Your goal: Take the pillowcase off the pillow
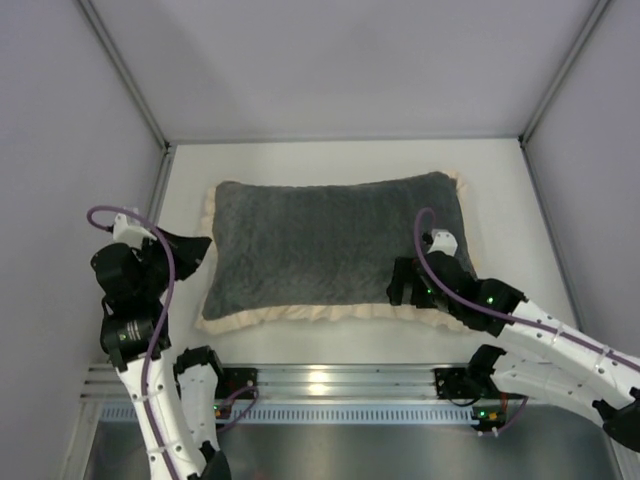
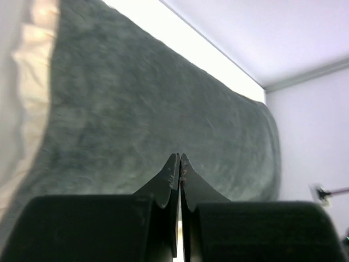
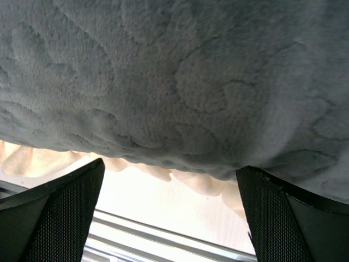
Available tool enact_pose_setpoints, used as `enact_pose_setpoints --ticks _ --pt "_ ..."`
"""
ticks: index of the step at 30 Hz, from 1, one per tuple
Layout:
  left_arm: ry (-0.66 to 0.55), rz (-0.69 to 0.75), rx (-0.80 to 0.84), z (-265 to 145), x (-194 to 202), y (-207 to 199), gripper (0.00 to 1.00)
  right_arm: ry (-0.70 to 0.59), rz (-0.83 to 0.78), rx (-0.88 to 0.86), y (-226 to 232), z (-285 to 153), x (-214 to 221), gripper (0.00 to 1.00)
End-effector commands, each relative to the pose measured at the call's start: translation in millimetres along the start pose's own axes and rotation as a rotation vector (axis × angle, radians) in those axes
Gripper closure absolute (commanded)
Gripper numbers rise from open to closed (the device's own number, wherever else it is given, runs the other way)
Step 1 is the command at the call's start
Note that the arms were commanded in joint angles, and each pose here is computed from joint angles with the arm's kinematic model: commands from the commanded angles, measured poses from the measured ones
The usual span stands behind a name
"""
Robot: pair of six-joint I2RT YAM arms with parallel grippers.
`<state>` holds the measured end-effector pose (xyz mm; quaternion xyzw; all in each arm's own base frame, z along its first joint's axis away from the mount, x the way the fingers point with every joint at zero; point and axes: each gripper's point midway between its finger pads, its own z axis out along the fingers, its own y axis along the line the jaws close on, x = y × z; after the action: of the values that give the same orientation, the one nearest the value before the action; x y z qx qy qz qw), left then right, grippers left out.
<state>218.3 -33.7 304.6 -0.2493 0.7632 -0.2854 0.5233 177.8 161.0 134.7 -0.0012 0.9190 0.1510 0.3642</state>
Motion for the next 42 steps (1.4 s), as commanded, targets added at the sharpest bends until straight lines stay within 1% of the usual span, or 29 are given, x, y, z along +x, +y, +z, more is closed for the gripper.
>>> enact_pose_setpoints --ticks 1,3,5,6,8,10,12,13,15,17,19,21,23,24,27,28,30,31,33,34,37,38,39,40,42 --pt "0.193 -0.103 0.08 0.6 48.5 -1.0 1.0 -0.05 0.03 -0.126 30.8 6.0 -16.6 0.0" --pt "0.238 -0.132 0.06 5.8 65.7 12.4 1.0 -0.053 0.042 -0.13 34.7 15.4 -15.9 0.01" --pt "0.273 -0.121 0.089 6.0 73.2 11.9 1.0 -0.027 0.041 -0.138 39.5 27.0 -8.9 0.0" --pt "0.29 -0.12 0.102 6.3 75.2 10.8 1.0 -0.039 0.058 -0.164 47.9 31.4 -12.3 0.01" --pt "0.341 -0.116 0.148 6.4 79.2 4.6 1.0 -0.002 0.065 -0.171 54.6 43.0 -4.9 0.0" --pt "0.38 -0.104 0.19 5.1 81.8 -2.2 1.0 0.001 0.087 -0.195 63.8 49.1 -6.1 0.01" --pt "0.382 -0.096 0.187 5.3 84.0 -0.8 1.0 0.013 0.103 -0.188 66.2 57.3 -3.1 0.0" --pt "0.388 -0.095 0.185 5.9 86.6 1.2 1.0 -0.003 0.112 -0.199 70.0 59.2 -7.2 0.0" --pt "0.434 -0.124 0.175 11.0 98.7 11.3 1.0 -0.006 0.119 -0.188 71.9 64.1 -9.4 0.0" --pt "0.511 -0.156 0.123 22.3 116.0 31.6 1.0 -0.021 0.12 -0.174 73.1 66.9 -16.3 0.01" --pt "0.551 -0.163 0.087 33.3 125.9 43.8 1.0 -0.037 0.122 -0.159 71.3 69.3 -23.4 0.0" --pt "0.564 -0.199 0.017 44.3 136.5 60.8 1.0 -0.051 0.126 -0.147 69.5 72.5 -33.0 0.01" --pt "0.553 -0.232 0.025 62.5 138.7 60.1 1.0 -0.053 0.134 -0.155 71.2 74.1 -40.3 0.01" --pt "0.533 -0.249 -0.018 71.5 140.0 66.6 1.0 -0.058 0.136 -0.151 68.2 76.4 -44.8 0.0" --pt "0.554 -0.22 -0.045 102.4 147.6 63.3 1.0 -0.063 0.146 -0.155 65.1 82.7 -57.2 0.0" --pt "0.581 -0.24 -0.062 115.6 151.6 67.8 1.0 -0.047 0.148 -0.174 66.6 83.7 -58.7 0.01" --pt "0.587 -0.267 -0.059 128.2 149.0 64.5 1.0 -0.053 0.151 -0.165 57.8 89.7 -73.1 0.01" --pt "0.562 -0.257 -0.065 137.3 140.0 62.5 1.0 -0.044 0.153 -0.181 57.2 89.8 -75.9 0.0" --pt "0.52 -0.227 -0.061 143.0 126.6 57.6 1.0 -0.058 0.156 -0.18 47.4 88.0 -88.0 0.0" --pt "0.464 -0.198 -0.066 146.9 110.5 52.7 1.0 -0.074 0.154 -0.189 46.3 80.4 -93.6 0.0" --pt "0.411 -0.148 -0.117 149.0 93.0 55.6 1.0 -0.104 0.134 -0.161 33.7 65.6 -99.7 0.01" --pt "0.384 -0.125 -0.129 153.3 80.6 52.3 1.0 -0.135 0.138 -0.163 31.1 52.8 -104.3 0.01" --pt "0.414 -0.116 -0.154 156.9 84.2 58.4 1.0 -0.146 0.144 -0.153 26.3 46.2 -104.7 0.01" --pt "0.426 -0.114 -0.149 158.6 83.3 55.7 1.0 -0.14 0.149 -0.131 19.4 40.2 -100.4 0.0" --pt "0.464 -0.126 -0.111 157.5 87.2 46.8 1.0 -0.179 0.173 -0.122 8.9 19.3 -100.7 0.01"
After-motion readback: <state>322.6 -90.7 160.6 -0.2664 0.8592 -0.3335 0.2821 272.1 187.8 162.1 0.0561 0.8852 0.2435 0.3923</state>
